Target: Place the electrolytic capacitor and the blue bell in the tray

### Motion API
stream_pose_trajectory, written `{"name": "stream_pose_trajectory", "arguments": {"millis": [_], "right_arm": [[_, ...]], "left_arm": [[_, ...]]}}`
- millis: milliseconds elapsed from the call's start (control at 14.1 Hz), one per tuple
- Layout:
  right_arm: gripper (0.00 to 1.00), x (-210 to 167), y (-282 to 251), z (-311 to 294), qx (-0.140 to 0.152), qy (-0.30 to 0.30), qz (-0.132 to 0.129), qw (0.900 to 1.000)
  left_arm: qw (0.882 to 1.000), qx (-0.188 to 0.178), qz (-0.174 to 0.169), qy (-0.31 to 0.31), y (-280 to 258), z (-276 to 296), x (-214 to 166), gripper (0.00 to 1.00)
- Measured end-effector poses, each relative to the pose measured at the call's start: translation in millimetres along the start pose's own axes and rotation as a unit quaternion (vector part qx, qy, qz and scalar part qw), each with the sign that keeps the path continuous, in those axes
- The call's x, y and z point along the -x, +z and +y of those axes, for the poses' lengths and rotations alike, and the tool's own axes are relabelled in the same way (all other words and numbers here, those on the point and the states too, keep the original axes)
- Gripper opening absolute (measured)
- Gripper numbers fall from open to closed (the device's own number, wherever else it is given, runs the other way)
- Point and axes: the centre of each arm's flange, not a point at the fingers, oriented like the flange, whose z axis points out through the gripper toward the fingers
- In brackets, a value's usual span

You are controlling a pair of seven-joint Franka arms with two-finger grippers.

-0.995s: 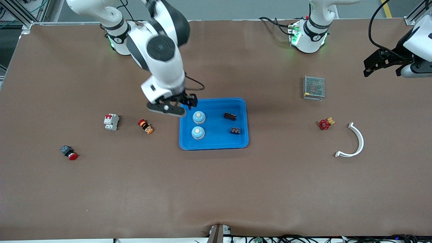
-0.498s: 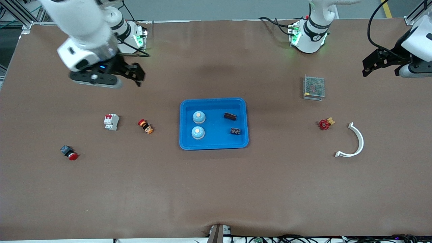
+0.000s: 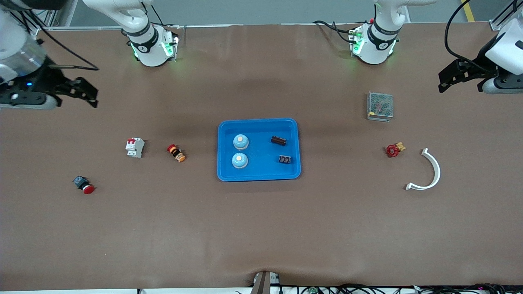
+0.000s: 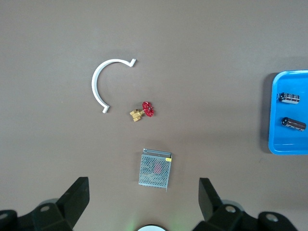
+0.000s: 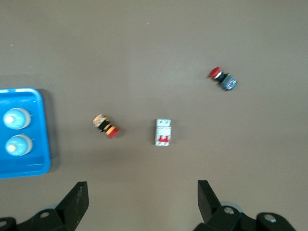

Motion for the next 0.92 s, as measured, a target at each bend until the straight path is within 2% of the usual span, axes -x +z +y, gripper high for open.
{"name": "stream_pose_trajectory", "arguments": {"millis": [355, 711, 924], "right_arm": [[1.0, -6.7, 3.1, 66.2, 0.002, 0.011, 0.021, 1.0], [1.0, -18.6, -24.6, 78.0, 0.005, 0.02, 0.078, 0.997], [1.0, -20.9, -44.3, 98.9, 0.007, 0.039, 0.094, 0.995]], "left_arm": [[1.0, 0.0, -0.001, 0.0, 0.5, 0.4, 0.0, 1.0], [1.0, 0.0, -0.001, 0.0, 0.8, 0.3, 0.0, 1.0], [1.0, 0.0, -0.001, 0.0, 1.3, -0.1, -0.2, 1.0]]}}
